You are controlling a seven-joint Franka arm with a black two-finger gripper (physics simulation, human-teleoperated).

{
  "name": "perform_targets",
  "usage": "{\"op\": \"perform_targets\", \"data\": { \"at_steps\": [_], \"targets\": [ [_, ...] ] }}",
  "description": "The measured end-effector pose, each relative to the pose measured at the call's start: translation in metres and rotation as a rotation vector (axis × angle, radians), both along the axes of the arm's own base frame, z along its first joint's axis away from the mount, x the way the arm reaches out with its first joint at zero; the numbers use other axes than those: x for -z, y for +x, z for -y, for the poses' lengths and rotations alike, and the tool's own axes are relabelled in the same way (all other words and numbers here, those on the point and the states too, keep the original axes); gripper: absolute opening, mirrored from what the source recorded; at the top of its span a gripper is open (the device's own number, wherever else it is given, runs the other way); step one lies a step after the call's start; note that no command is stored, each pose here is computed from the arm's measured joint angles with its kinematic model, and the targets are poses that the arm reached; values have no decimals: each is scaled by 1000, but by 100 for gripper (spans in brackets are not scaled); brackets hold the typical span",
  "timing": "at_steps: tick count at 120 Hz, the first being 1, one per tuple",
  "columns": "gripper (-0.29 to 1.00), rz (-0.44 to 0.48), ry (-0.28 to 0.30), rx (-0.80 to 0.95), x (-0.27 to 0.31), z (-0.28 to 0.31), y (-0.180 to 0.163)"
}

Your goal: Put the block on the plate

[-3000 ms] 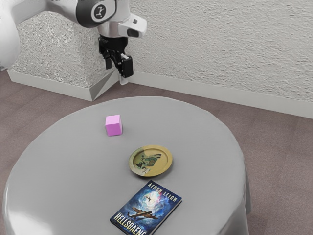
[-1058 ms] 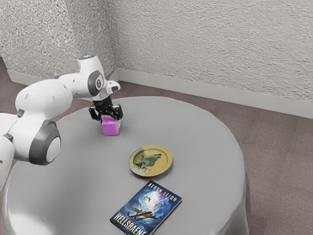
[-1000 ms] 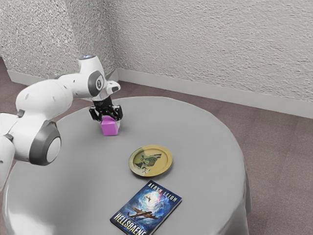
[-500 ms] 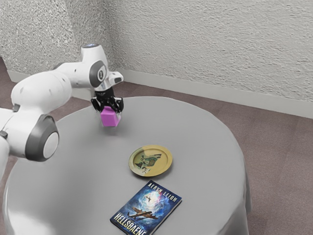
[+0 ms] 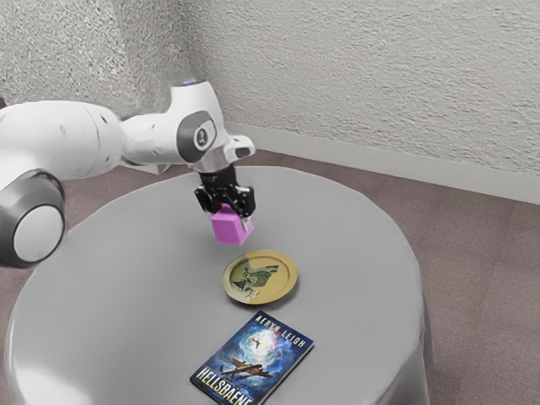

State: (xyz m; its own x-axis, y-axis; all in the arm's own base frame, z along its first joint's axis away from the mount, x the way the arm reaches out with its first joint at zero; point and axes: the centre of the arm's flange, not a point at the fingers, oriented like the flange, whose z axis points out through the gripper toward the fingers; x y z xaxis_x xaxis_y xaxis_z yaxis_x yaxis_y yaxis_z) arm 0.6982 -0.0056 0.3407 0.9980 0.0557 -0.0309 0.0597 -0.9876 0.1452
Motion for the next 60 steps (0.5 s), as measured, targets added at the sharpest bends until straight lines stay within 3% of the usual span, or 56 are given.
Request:
{"op": "perform_targets", "data": {
  "at_steps": [34,60],
  "targets": [
    [40,6,-23,89,9,67,-27],
    [40,-20,-11,112,48,80,-37]
  ]
}}
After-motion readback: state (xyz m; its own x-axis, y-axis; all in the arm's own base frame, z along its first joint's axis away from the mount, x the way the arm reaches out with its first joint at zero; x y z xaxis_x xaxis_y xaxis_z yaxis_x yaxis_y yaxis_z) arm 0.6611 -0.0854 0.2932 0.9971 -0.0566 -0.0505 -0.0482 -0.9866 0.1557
